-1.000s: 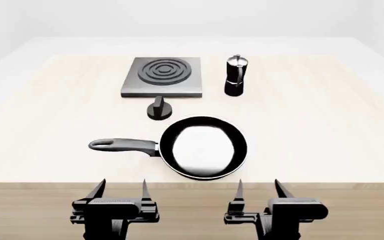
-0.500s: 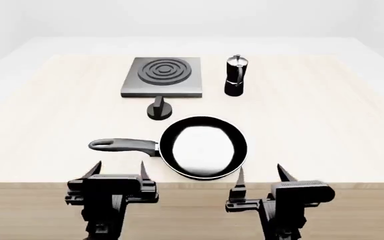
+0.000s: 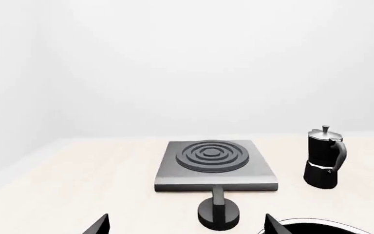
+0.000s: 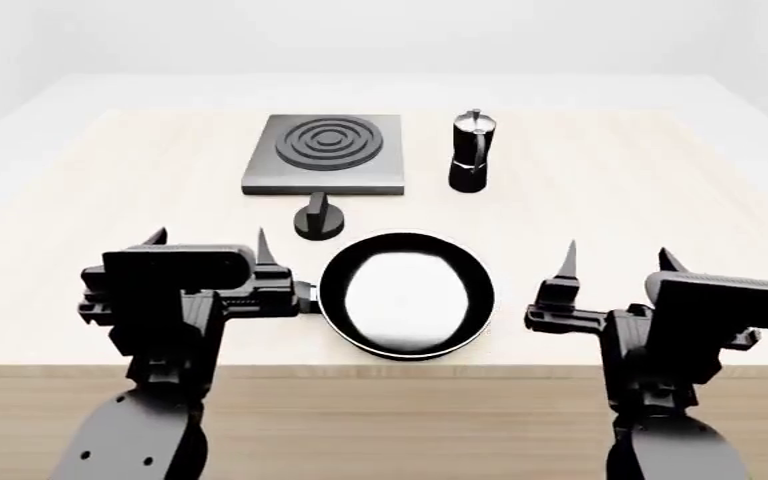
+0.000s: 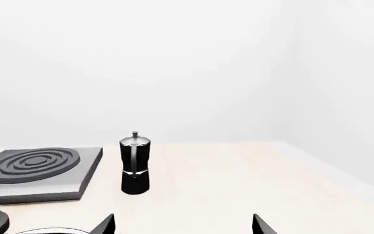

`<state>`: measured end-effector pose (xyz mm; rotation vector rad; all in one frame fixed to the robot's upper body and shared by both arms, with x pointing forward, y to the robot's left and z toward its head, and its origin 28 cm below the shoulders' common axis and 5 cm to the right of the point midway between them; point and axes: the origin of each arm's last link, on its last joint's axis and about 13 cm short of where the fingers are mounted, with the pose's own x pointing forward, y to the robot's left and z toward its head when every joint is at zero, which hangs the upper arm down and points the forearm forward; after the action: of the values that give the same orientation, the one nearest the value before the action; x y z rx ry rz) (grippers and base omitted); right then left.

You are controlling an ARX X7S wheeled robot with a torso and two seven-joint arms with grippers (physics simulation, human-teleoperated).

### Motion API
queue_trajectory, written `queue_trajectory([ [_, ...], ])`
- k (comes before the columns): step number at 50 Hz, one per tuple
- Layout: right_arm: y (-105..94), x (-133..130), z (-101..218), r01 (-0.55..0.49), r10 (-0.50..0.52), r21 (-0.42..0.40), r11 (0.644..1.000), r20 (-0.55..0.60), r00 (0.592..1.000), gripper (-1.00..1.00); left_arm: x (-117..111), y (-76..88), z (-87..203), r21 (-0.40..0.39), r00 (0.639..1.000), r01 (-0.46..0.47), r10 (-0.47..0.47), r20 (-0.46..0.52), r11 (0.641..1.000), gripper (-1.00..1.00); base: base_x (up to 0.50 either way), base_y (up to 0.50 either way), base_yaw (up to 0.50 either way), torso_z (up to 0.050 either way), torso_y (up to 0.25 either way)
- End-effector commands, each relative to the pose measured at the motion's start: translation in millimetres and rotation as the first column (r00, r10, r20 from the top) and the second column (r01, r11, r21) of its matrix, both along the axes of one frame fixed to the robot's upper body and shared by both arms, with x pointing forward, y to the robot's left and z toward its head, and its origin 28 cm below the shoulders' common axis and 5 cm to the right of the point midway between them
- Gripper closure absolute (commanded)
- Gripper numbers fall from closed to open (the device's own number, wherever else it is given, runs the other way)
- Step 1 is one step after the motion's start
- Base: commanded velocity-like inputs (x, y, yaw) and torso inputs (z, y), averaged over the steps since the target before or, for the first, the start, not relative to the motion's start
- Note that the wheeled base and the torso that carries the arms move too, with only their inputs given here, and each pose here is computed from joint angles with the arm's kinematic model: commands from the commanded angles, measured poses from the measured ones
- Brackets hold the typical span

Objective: Turn on the stove and put the frying pan on it.

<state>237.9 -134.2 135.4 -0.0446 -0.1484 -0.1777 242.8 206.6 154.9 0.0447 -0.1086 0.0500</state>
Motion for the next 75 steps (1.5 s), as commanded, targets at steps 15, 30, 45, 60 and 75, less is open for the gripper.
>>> queue_trajectory([
  [15,-46.0,-5.3,17.8,0.389,-0.39,0.05,0.92,0.02,0.921,-1.0,1.5,4.2,7.1,0.0,1.0,-0.008,0.008,0.005,1.0,-1.0,0.0,0.0,0.0,0.0,0.0],
  [30,-82.5,-27.9,24.8,0.622,-0.63,0.142,0.77,0.015,0.776,-1.0,2.0,6.5,7.4,-0.003,1.0,-0.014,0.014,0.001,1.0,-1.0,0.0,0.0,0.0,0.0,0.0],
  [45,-76.5,-24.9,24.5,0.598,-0.604,0.12,0.792,0.019,0.796,-1.0,2.3,7.3,6.7,-0.002,1.0,-0.009,0.009,-0.007,1.0,-1.0,0.27,0.0,0.0,0.0,0.0],
  [60,-74.4,-22.3,23.5,0.579,-0.583,0.11,0.808,0.012,0.812,-1.0,2.8,8.0,6.7,0.001,1.0,-0.011,0.011,-0.01,1.0,-1.0,0.5,0.0,0.0,0.0,0.0],
  [75,-73.3,-21.1,23.1,0.564,-0.568,0.107,0.819,0.008,0.823,-1.0,3.7,8.4,5.4,0.005,1.0,-0.011,0.012,-0.017,1.0,-1.0,0.5,0.0,0.0,0.0,0.001],
])
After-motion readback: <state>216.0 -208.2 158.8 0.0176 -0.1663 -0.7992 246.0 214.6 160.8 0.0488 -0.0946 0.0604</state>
